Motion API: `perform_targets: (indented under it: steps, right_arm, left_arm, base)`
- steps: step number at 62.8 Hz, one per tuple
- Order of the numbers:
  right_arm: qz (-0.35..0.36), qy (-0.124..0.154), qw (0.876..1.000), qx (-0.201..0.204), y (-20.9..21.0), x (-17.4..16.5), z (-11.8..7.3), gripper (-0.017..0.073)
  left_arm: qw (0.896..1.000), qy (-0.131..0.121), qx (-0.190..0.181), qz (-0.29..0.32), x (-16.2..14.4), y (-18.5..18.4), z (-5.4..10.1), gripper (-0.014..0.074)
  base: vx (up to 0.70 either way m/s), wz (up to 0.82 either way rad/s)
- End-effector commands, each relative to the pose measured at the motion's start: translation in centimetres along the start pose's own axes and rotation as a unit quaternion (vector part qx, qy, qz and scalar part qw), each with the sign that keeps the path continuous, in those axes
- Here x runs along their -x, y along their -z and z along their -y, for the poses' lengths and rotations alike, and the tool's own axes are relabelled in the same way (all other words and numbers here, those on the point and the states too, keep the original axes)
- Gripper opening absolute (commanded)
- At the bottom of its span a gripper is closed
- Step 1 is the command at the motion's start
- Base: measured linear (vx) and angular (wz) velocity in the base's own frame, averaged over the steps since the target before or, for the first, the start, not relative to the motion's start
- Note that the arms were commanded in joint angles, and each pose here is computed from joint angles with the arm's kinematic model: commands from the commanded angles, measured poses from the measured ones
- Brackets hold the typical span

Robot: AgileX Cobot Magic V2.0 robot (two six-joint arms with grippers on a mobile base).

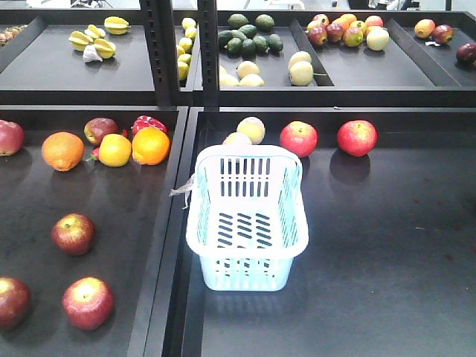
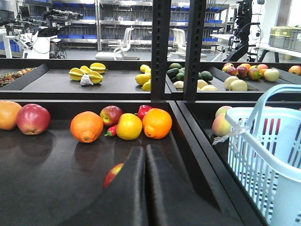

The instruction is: Pick three apples into basket with both arms

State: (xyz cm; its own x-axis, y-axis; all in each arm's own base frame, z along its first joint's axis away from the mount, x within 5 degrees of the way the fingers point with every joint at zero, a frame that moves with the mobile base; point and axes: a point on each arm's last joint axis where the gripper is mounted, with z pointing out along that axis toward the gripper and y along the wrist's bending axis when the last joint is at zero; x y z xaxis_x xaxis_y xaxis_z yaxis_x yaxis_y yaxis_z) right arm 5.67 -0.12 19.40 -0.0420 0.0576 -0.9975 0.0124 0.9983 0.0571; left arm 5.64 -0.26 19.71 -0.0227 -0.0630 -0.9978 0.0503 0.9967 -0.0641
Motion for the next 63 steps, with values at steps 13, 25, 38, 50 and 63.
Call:
perform_targets:
  steps: [13,25,38,50,63]
  right_arm:
    - [0.034,0.01,0.999,0.003,0.03,0.22,-0.07,-0.0004]
    - [0.034,0.01,0.999,0.003,0.03,0.22,-0.07,-0.0004]
    - [0.034,0.01,0.999,0.003,0.03,0.22,-0.07,-0.0004]
    - [0.034,0.01,0.999,0.003,0.03,0.22,-0.07,-0.0004]
    - [0.034,0.01,0.999,0.003,0.03,0.22,-0.07,-0.0004]
  left_arm:
    - [0.999,0.001,-0.005,0.034,-0.01,0.02,0.05,-0.0006]
    - [0.999,0.001,-0.005,0.034,-0.01,0.02,0.05,-0.0006]
    - [0.999,0.001,-0.005,0.034,-0.01,0.02,0.05,-0.0006]
    - [0.999,0.001,-0.005,0.034,-0.01,0.02,0.05,-0.0006]
    - [0.999,0.001,-0.005,0.034,-0.01,0.02,0.05,-0.0006]
  base:
    - [0.04,0.02]
    - [0.03,0.01]
    - [0.03,0.01]
    - [0.02,0.01]
    - [0.0,0.0]
